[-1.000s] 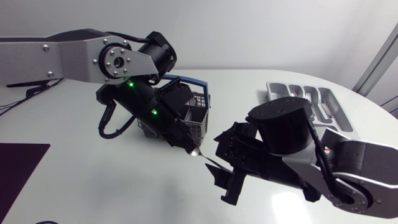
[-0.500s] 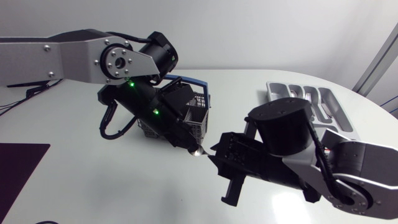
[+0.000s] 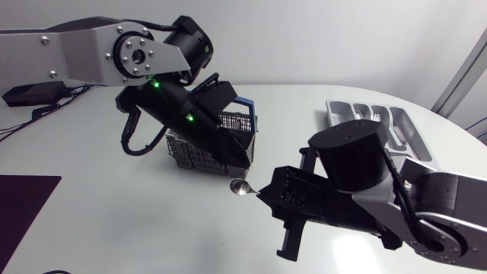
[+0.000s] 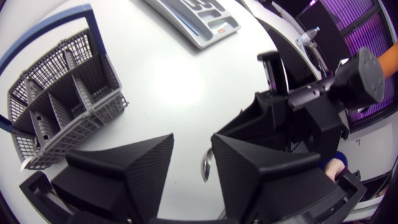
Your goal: Unload the cutlery basket into the drawer organizer.
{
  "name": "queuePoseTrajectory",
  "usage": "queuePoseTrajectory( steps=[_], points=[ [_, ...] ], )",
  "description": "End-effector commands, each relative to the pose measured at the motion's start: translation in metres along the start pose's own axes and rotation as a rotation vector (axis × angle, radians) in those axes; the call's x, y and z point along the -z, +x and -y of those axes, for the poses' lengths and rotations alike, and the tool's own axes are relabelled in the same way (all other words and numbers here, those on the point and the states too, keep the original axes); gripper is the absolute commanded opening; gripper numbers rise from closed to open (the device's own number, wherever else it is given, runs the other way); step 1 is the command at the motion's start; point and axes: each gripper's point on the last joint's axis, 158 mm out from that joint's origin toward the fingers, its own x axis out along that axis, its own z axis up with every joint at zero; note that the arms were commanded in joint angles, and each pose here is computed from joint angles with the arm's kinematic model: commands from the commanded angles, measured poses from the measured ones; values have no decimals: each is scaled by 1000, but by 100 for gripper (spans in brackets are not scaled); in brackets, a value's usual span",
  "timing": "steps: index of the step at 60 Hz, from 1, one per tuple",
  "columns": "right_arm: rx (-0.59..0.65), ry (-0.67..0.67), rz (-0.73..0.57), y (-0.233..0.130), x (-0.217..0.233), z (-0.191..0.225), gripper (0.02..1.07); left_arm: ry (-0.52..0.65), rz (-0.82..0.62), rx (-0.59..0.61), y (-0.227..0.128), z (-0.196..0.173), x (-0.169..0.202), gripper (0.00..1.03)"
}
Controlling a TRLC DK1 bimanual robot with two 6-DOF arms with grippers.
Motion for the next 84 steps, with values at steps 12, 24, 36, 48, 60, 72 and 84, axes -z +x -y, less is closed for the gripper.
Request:
queuePoseTrajectory(
  steps=[12,24,36,48,60,72,84],
  points=[
    [-84,36,-48,-10,36,-4,9,-10,205,-104,-50,-32,-44,85],
    [-113,76,-62,-30,73,22,10,57,183,-352,-63,-90,-23,84],
    [-117,88,-122,-45,131,54,10,123,150,-481,-72,-128,-1,84],
    [-130,138,-194,-59,207,92,10,169,128,-533,-72,-143,12,84],
    [-89,170,-251,-81,273,138,10,211,100,-577,-68,-148,20,84],
    [-71,153,-333,-97,332,169,10,268,79,-610,-69,-148,24,84],
    [-80,121,-425,-105,374,189,10,333,58,-638,-70,-150,29,84]
  ],
)
